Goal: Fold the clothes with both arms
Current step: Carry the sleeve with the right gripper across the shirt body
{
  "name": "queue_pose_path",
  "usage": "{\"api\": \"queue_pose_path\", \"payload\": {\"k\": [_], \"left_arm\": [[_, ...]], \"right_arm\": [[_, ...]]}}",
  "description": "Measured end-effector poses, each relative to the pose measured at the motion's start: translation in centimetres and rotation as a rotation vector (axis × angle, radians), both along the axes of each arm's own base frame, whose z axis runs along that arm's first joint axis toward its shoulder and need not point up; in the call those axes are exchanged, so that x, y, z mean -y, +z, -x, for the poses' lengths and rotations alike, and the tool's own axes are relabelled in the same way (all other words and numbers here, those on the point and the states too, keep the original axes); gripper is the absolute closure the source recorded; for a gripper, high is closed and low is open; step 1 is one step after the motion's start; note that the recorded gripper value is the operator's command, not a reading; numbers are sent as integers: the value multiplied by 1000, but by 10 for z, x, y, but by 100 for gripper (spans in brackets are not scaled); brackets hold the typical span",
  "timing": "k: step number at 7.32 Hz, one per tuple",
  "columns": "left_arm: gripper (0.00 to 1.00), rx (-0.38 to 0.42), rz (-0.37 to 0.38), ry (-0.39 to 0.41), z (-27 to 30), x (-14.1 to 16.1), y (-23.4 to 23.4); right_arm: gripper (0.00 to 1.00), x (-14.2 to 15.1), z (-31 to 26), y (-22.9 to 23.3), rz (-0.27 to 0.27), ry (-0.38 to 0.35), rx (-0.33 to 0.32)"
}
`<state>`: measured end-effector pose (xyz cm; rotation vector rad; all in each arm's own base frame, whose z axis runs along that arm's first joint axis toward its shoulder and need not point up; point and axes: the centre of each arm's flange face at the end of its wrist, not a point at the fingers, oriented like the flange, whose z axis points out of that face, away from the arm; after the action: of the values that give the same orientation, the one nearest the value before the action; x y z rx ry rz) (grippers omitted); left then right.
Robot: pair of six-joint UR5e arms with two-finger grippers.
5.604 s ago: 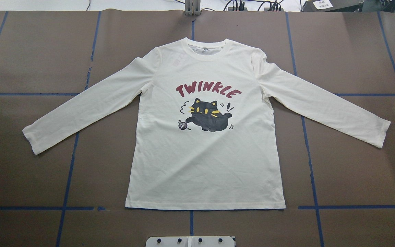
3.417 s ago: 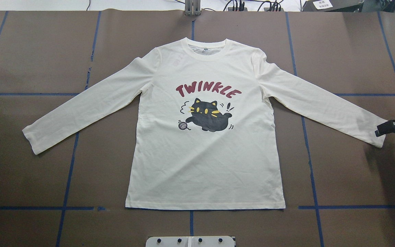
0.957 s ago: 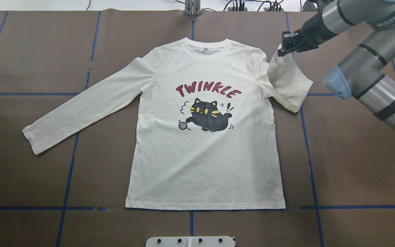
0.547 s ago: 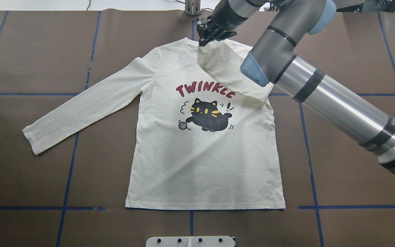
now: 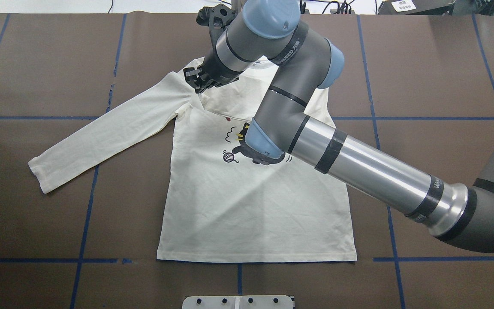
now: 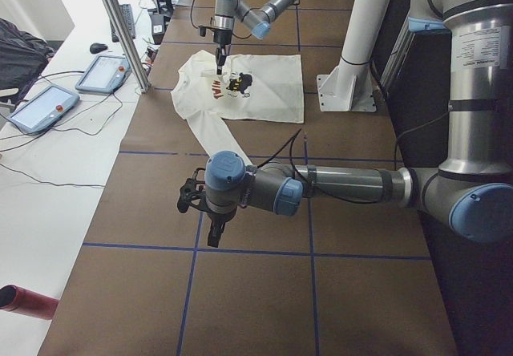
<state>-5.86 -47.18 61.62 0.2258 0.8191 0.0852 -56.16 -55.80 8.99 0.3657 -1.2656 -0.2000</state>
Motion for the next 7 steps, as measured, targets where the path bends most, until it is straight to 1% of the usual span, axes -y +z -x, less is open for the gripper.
{"api": "queue_pose_path", "payload": {"k": [1, 2, 4, 5, 6, 7], "left_arm": [[0, 0, 3, 0, 0, 0, 2], [0, 0, 5, 1, 0, 0, 3], [0, 0, 2, 1, -1, 1, 3], [0, 0, -1, 1, -1, 2, 2], [0, 0, -10, 1, -1, 3, 1], [0, -3, -14, -16, -6, 6, -4]], "right_arm": [[71, -11, 9, 0, -24, -3, 24], [1, -19, 16, 2, -40, -8, 41], [0, -43, 41, 7, -62, 6, 47], [0, -50, 49, 10, -61, 18, 40], [0, -50, 52, 11, -38, 30, 21], [0, -43, 49, 9, 5, 45, -16]]}}
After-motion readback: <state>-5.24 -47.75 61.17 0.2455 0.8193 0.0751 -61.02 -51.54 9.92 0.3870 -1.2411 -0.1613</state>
